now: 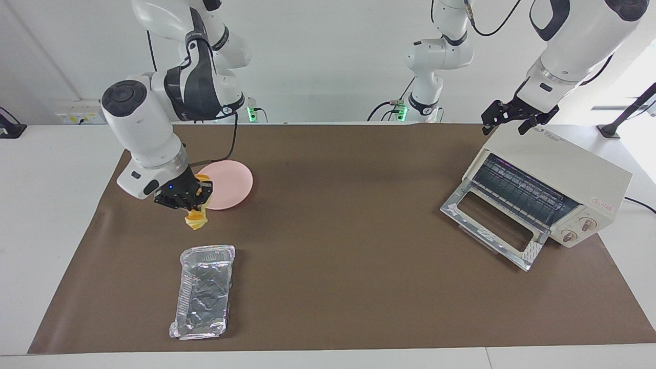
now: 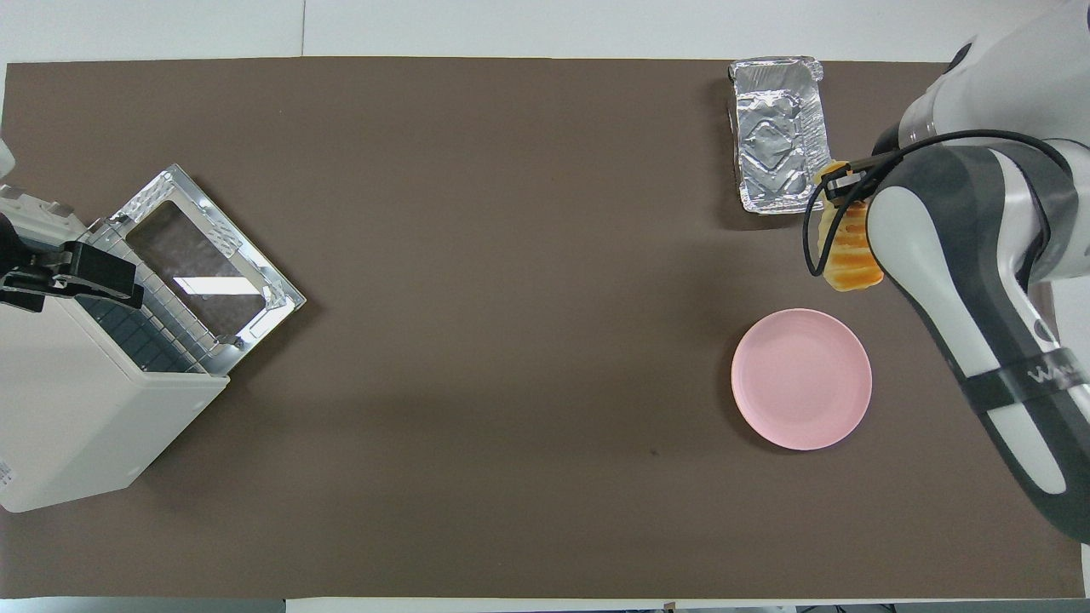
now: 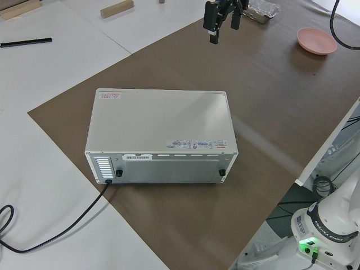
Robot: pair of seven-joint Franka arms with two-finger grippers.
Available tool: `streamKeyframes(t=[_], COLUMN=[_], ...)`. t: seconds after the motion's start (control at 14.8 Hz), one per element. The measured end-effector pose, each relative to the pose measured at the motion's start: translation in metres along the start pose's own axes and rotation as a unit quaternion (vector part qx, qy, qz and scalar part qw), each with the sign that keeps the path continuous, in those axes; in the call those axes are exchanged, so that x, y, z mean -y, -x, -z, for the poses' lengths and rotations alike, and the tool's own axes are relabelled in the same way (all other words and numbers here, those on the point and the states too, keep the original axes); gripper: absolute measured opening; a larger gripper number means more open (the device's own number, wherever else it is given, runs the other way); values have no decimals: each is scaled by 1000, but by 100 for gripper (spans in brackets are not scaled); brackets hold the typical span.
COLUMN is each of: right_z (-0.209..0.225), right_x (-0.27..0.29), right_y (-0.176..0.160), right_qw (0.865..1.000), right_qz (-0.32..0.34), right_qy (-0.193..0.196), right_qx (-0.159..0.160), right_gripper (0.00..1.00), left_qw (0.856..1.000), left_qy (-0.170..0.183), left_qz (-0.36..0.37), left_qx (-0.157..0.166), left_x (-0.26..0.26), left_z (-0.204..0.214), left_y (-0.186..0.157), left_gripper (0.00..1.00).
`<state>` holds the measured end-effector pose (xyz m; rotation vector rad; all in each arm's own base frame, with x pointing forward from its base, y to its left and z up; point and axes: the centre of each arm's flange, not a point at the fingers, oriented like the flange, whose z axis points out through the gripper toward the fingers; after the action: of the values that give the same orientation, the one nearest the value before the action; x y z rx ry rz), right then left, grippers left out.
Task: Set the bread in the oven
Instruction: 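Carry the bread roll with the right gripper and lower it into the foil tray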
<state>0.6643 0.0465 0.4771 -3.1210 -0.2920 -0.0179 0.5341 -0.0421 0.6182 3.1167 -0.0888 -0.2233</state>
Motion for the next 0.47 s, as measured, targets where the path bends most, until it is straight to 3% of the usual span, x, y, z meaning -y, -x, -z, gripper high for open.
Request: streamKeyframes(t=[0.27, 0.47], right_z=[-34, -72], right_x=[-29, -34], right_y=[-66, -90], right_qw=[1000, 1000], right_qz=[-15, -17], right_qy=[-4, 1], right_qx=[-7, -15], right_gripper=[11, 11], left_qw=[1000, 1000], left_qy=[0, 0], left_qz=[0, 0], left_qx=[0, 0], left_x=[0, 0], left_z=[0, 0], left_y=[0, 0], left_gripper=[100, 100])
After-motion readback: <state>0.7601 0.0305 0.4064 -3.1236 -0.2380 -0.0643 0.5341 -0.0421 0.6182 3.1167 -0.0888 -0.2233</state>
